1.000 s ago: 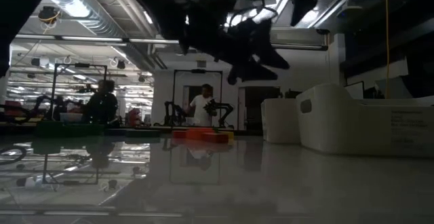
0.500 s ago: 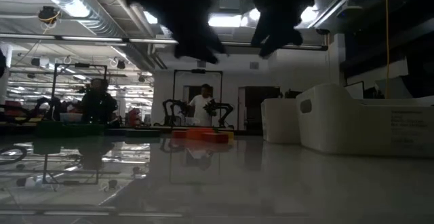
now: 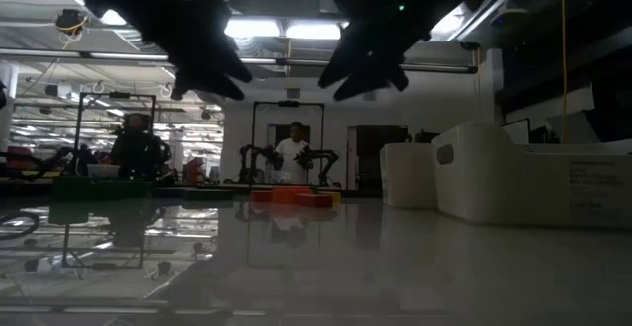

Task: Sort blocks by size
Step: Put the red thin rectangle block into the top white bin

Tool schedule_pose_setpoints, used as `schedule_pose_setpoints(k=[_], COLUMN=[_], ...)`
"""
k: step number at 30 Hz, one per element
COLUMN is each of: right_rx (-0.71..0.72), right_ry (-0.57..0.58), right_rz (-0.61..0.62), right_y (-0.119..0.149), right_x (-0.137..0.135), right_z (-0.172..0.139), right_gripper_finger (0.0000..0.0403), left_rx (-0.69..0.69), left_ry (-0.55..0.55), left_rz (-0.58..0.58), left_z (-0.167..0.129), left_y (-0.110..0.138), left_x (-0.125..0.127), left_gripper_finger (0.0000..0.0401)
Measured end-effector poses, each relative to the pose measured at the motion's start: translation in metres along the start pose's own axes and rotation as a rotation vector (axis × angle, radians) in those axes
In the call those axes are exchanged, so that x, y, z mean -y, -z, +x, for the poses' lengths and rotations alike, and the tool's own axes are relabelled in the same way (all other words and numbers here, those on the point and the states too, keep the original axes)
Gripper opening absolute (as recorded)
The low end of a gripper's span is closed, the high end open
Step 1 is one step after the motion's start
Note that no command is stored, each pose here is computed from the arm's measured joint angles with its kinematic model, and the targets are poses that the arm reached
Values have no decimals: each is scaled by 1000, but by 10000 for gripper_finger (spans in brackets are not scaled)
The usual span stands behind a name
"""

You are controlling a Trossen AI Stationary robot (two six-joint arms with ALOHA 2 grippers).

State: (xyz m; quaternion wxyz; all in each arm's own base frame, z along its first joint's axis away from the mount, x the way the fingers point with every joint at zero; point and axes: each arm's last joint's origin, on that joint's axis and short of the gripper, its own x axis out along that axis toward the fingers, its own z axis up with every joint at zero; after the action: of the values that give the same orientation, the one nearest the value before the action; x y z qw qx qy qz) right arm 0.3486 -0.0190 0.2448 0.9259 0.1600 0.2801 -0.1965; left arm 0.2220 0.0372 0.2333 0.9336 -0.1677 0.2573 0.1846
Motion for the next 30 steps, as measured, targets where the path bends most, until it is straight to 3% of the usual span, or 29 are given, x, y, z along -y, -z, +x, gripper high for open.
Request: schedule_pose_setpoints(k=[14, 30], right_rx=[-197, -304], right_ry=[108, 241], right_rz=[83, 52], right_y=[29, 53], right_x=[-17, -17], right_z=[73, 116], right_gripper_finger=[211, 211], left_rx=[33, 28], left_ry=[13, 16], left_rz=[-16, -7], left_z=[-11, -11], left_y=[11, 12], left_x=[-4, -4], left_gripper_finger=[219, 219])
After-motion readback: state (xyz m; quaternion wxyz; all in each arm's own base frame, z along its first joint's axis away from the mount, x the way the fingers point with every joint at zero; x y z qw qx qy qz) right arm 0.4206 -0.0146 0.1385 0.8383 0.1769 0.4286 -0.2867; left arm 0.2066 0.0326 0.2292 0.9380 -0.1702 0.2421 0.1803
